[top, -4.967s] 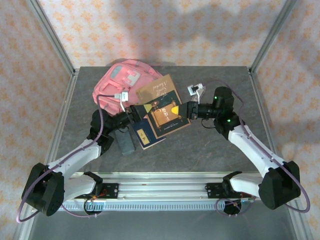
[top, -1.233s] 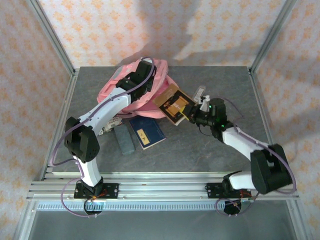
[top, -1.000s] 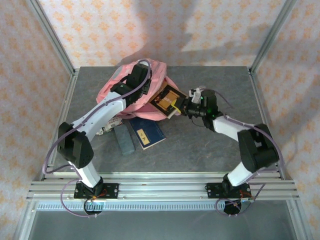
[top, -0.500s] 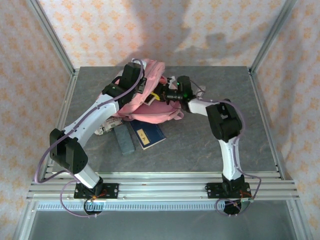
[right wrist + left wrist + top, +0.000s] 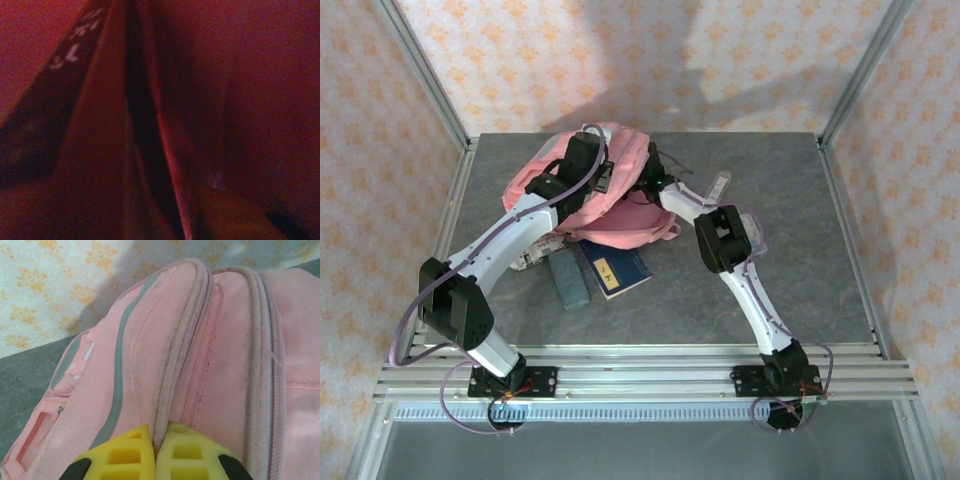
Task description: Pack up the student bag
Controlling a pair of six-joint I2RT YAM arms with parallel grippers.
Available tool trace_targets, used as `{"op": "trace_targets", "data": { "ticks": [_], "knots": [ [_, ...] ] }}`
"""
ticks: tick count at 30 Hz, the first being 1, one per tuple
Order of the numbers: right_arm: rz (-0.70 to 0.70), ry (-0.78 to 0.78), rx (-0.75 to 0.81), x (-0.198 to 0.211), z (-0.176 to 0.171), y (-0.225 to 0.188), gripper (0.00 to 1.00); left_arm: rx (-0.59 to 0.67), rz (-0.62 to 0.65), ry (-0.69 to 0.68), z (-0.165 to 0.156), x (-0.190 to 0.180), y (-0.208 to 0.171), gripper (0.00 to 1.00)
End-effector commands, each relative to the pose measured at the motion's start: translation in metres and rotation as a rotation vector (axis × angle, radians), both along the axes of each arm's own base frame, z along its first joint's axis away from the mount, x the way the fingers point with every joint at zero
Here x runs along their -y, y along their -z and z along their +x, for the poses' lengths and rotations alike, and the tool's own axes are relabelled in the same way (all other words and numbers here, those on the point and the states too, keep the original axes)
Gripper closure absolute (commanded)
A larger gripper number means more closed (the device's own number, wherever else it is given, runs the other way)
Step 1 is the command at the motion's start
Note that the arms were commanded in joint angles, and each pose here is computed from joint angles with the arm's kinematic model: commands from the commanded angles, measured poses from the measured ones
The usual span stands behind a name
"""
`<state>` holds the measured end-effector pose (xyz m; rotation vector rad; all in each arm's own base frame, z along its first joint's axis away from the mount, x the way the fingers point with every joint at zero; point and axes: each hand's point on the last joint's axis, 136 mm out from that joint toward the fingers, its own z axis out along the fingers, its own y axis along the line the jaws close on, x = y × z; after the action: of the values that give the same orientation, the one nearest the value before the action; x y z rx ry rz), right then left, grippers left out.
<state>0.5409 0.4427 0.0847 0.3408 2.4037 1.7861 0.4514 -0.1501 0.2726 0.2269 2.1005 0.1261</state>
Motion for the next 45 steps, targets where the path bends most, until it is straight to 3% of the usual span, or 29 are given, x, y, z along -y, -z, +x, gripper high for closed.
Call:
{"op": "trace_targets", "data": {
  "ticks": [1,6,10,14,16,19,23,26,27,32,36,40,45],
  "knots": [
    [-0.146,0.051,-0.008,0.03,-0.002,-0.007,0.6,0.186,-0.139,0.008,0.009,0.015,-0.053,1.0],
    [-0.219,0.107,-0.013,0.078,-0.022,-0.007,0.56,0.172,-0.134,0.008,0.009,0.015,-0.046,1.0],
    [-0.238,0.119,-0.009,0.09,-0.03,-0.004,0.57,0.165,-0.147,0.012,0.009,0.017,-0.04,1.0],
    [-0.215,0.083,-0.022,0.071,-0.034,0.003,0.91,0.157,-0.17,0.018,0.01,0.021,-0.036,1.0],
    [-0.188,0.047,0.007,0.053,-0.036,-0.006,1.0,0.151,-0.176,0.022,0.011,0.023,-0.034,1.0],
    [-0.119,-0.012,0.05,0.022,-0.038,-0.025,1.0,0.146,-0.182,0.025,0.012,0.027,-0.031,1.0],
    [-0.178,-0.04,0.033,0.015,-0.035,-0.012,0.98,0.143,-0.185,0.014,0.013,0.026,-0.03,1.0],
    [-0.267,-0.018,0.006,0.037,-0.039,0.002,0.7,0.142,-0.182,0.004,0.012,0.024,-0.029,1.0],
    [-0.283,-0.007,0.002,0.046,-0.042,0.004,0.66,0.142,-0.18,0.001,0.011,0.024,-0.029,1.0],
    [-0.304,0.066,0.022,0.086,-0.051,-0.006,0.61,0.138,-0.166,-0.009,0.012,0.022,-0.025,1.0],
    [-0.297,0.061,0.015,0.084,-0.053,-0.002,0.63,0.128,-0.168,-0.008,0.014,0.023,-0.019,1.0],
    [-0.285,0.05,-0.01,0.071,-0.049,0.012,0.9,0.125,-0.188,-0.006,0.016,0.026,-0.018,1.0],
    [-0.241,0.026,0.006,0.043,-0.039,0.009,0.93,0.116,-0.184,-0.007,0.019,0.028,-0.012,1.0]
  ]
}}
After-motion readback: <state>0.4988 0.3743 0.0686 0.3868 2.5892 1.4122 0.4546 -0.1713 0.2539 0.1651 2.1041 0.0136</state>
